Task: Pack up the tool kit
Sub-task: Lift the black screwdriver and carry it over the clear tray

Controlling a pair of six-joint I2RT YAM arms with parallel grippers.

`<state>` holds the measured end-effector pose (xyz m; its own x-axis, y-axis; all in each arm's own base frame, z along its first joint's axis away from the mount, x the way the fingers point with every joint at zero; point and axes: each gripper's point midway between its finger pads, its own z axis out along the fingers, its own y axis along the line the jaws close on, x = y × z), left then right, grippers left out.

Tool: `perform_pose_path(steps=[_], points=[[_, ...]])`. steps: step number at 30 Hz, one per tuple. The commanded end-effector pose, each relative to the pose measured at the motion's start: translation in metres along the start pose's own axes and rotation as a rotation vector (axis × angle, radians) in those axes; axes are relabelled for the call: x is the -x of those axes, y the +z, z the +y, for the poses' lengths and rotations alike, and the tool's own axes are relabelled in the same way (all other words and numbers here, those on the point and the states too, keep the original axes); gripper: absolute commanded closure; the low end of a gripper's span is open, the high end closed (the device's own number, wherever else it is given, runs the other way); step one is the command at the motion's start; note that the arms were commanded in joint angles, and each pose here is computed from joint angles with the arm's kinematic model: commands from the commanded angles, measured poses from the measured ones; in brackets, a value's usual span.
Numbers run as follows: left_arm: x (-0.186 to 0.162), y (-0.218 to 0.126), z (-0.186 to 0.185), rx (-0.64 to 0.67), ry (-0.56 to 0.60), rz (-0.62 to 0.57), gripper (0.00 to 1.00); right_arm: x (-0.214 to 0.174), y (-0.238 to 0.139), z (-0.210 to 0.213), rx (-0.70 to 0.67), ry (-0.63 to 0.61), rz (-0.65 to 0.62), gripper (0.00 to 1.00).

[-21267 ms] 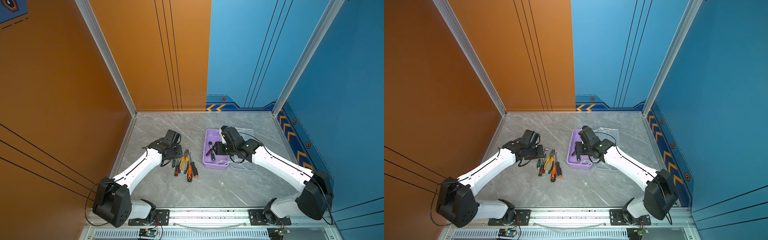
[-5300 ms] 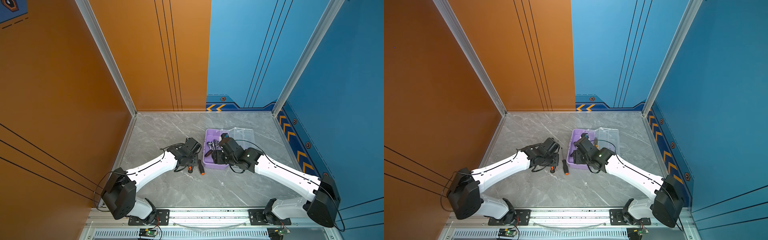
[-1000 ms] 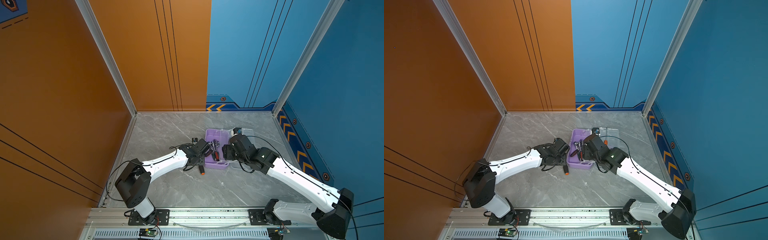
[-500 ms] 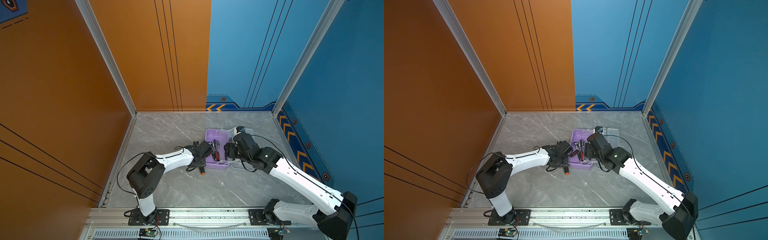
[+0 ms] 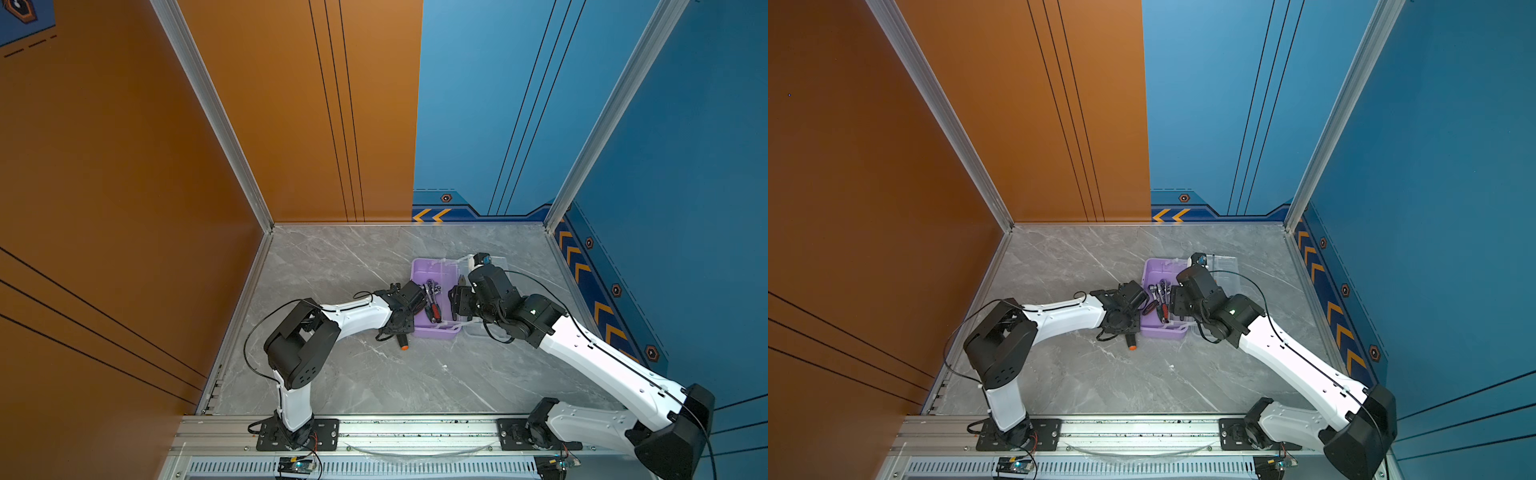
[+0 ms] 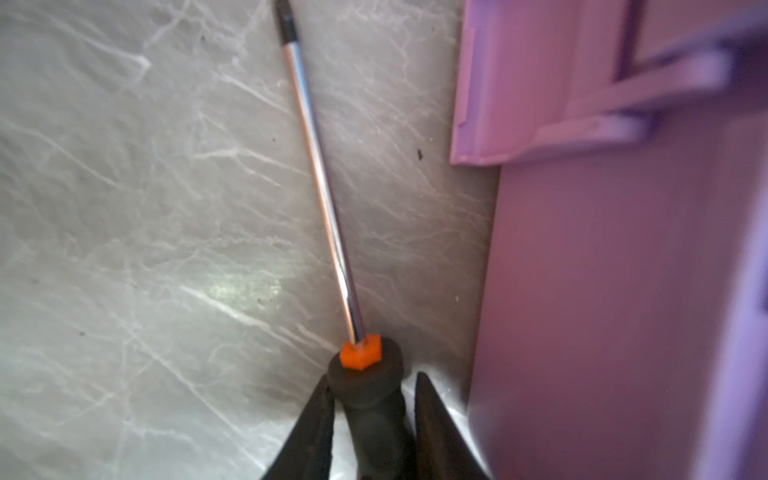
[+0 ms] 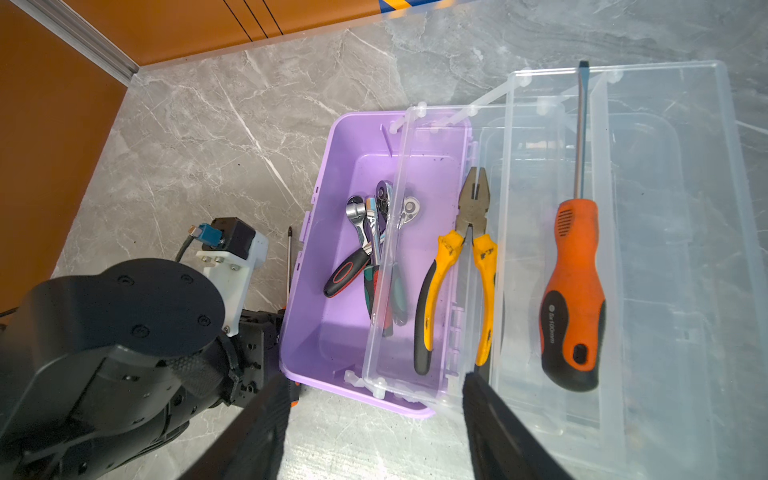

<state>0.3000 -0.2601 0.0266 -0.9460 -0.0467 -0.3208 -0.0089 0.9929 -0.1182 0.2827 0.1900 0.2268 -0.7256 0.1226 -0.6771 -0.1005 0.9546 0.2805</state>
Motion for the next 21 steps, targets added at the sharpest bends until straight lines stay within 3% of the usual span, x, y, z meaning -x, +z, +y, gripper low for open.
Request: perform_pose_path(steps=[1, 5, 13, 16, 21], points=[[-0.005, 0.016, 0.006, 0.013, -0.007, 0.043, 0.82, 0.001, -0.004, 0.001, 0.02, -0.008, -0.01, 0.32], [-0.003, 0.011, 0.013, 0.014, -0.022, 0.036, 1.0, 0.002, -0.003, 0.004, 0.031, -0.008, -0.006, 0.33], [0.02, -0.042, 0.028, -0.049, -0.064, -0.065, 1.0, 0.011, -0.004, 0.019, 0.083, -0.004, -0.007, 0.33], [0.038, -0.081, 0.006, -0.123, -0.046, -0.137, 1.0, 0.019, -0.011, 0.02, 0.089, 0.004, -0.036, 0.34], [0.064, -0.13, -0.065, -0.301, 0.015, -0.206, 1.0, 0.04, -0.036, -0.003, 0.064, 0.082, -0.138, 0.34]])
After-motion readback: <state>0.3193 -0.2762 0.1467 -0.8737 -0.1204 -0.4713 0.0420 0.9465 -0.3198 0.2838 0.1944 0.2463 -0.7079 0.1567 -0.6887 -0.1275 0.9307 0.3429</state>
